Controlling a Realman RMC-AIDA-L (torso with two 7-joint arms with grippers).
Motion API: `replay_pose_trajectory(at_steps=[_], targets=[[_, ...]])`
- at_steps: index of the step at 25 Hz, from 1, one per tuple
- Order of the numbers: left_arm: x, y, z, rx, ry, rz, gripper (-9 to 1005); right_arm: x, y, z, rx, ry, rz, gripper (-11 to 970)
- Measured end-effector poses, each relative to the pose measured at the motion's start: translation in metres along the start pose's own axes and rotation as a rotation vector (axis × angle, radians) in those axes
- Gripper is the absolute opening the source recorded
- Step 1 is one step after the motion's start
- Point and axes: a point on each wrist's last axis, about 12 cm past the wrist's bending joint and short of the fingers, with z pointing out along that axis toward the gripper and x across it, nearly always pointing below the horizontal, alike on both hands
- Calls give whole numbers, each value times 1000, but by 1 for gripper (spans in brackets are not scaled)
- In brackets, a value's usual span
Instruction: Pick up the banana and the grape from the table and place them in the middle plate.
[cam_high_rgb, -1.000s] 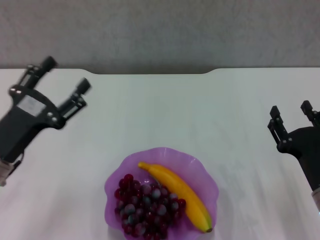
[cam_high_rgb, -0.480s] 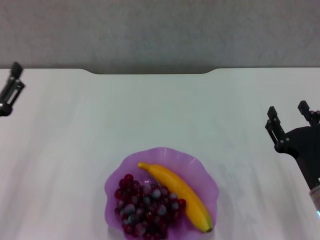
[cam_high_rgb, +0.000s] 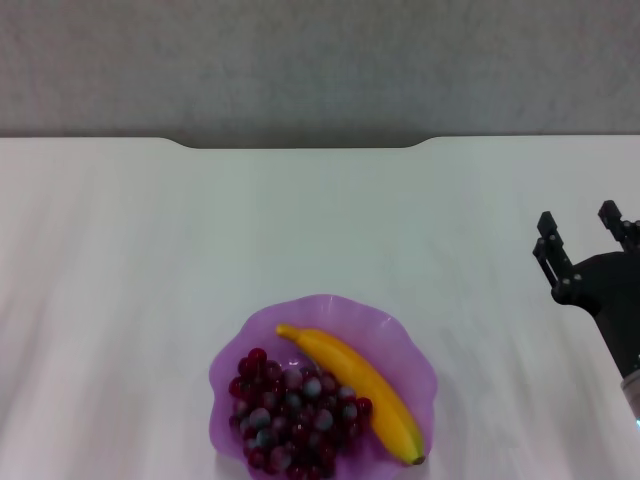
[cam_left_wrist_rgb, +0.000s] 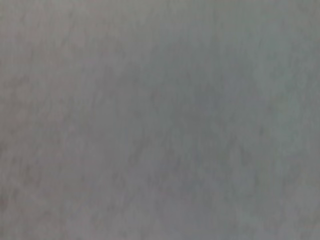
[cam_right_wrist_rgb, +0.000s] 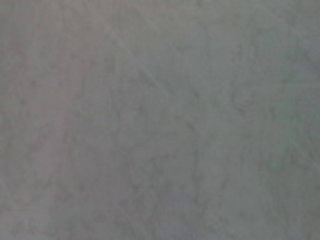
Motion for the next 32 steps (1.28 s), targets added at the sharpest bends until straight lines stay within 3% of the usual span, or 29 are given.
replay_pose_trajectory(at_steps=[5,11,17,24,27,32], targets=[[9,5,2,-42,84,1,480,2,-5,0,33,14,5,576],[11,9,1,-93,93,-16,260,2,-8,2,38,13,-4,574],[11,10,-1,-96,96,-27,219,4,-11,2,39,17,-21,572],[14,11,-2,-104,118,-29,104,7,-14,0,34,26,-44,570],[14,11,-1,-105,121,-30,54,7,-14,0,32,27,-45,364],[14,11,0,-103,118,-31,35,7,-14,0,32,27,-46,174]])
